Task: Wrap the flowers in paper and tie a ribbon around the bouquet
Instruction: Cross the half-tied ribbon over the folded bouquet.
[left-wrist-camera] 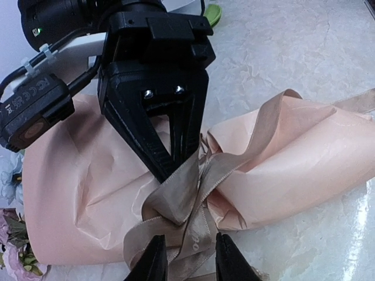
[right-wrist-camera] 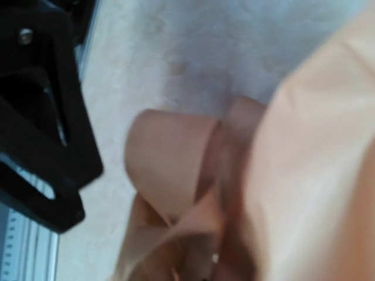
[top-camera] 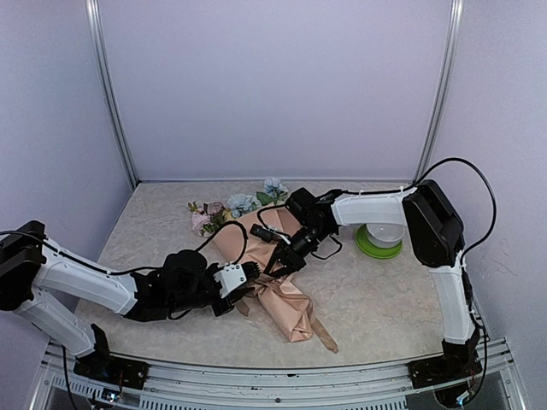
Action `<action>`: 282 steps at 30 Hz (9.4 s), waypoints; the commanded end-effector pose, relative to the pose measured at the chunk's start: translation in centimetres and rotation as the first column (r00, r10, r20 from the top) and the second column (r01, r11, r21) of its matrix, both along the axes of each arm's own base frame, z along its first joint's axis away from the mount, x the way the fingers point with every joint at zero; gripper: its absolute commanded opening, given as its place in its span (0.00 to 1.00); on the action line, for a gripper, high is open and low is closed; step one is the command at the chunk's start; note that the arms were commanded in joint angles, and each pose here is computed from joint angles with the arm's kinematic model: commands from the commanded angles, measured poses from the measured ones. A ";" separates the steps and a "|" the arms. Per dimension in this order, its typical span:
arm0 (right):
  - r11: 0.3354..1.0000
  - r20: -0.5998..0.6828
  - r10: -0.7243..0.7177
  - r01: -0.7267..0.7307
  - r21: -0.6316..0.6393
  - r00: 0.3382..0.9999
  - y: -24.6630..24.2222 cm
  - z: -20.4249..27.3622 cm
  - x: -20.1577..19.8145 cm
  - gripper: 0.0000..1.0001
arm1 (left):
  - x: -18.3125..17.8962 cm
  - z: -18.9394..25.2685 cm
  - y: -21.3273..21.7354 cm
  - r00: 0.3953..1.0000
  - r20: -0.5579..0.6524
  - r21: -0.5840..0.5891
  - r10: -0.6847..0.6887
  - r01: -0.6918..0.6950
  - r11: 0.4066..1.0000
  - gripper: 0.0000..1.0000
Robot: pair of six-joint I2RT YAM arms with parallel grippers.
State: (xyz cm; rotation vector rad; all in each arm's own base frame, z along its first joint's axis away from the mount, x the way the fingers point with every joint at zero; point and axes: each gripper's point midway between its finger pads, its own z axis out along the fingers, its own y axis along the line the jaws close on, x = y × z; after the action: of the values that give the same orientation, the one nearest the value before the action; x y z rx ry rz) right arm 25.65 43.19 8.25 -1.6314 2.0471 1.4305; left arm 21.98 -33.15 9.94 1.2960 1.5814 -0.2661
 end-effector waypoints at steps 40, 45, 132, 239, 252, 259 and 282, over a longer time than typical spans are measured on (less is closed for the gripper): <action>0.996 0.033 0.055 -0.057 0.063 0.998 1.3 -0.1 -1.0 0.26 | 3.9 -0.7 -1.1 0.993 -0.062 -0.080 0.101 -0.106 0.991 0.00; 0.998 0.079 0.023 -0.027 0.054 0.997 1.2 0.4 -0.5 0.28 | 3.4 -0.7 -1.4 0.994 -0.087 -0.101 0.068 -0.076 0.992 0.00; 0.996 0.168 -0.064 0.073 -0.048 0.984 -0.6 1.6 0.4 0.00 | 4.3 0.6 1.0 0.920 -0.389 -0.359 -0.055 -0.096 0.928 0.00; 0.989 0.314 0.015 0.032 -0.145 0.949 0.7 0.6 0.0 0.00 | 3.6 -0.3 0.6 0.911 -0.409 -0.336 -0.060 -0.088 0.938 0.00; 0.990 0.268 -0.137 0.141 0.005 0.954 0.3 4.6 2.2 0.03 | 3.6 -0.2 0.7 0.915 -0.401 -0.330 -0.049 -0.094 0.939 0.00; 0.986 0.260 -0.152 0.165 -0.026 0.954 -0.1 3.1 2.6 0.09 | 3.6 -0.5 0.7 0.913 -0.406 -0.323 -0.044 -0.098 0.941 0.00; 0.959 0.222 -0.276 0.283 0.001 0.935 -0.3 3.7 5.4 0.00 | 3.8 -1.1 1.0 0.912 -0.409 -0.299 -0.014 -0.119 0.947 0.00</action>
State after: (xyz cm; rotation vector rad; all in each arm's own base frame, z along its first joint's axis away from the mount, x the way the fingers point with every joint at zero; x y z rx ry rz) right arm 30.31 42.94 10.94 -1.4143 2.0972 1.0634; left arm 25.53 -31.96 8.88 0.9734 1.8267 -0.7978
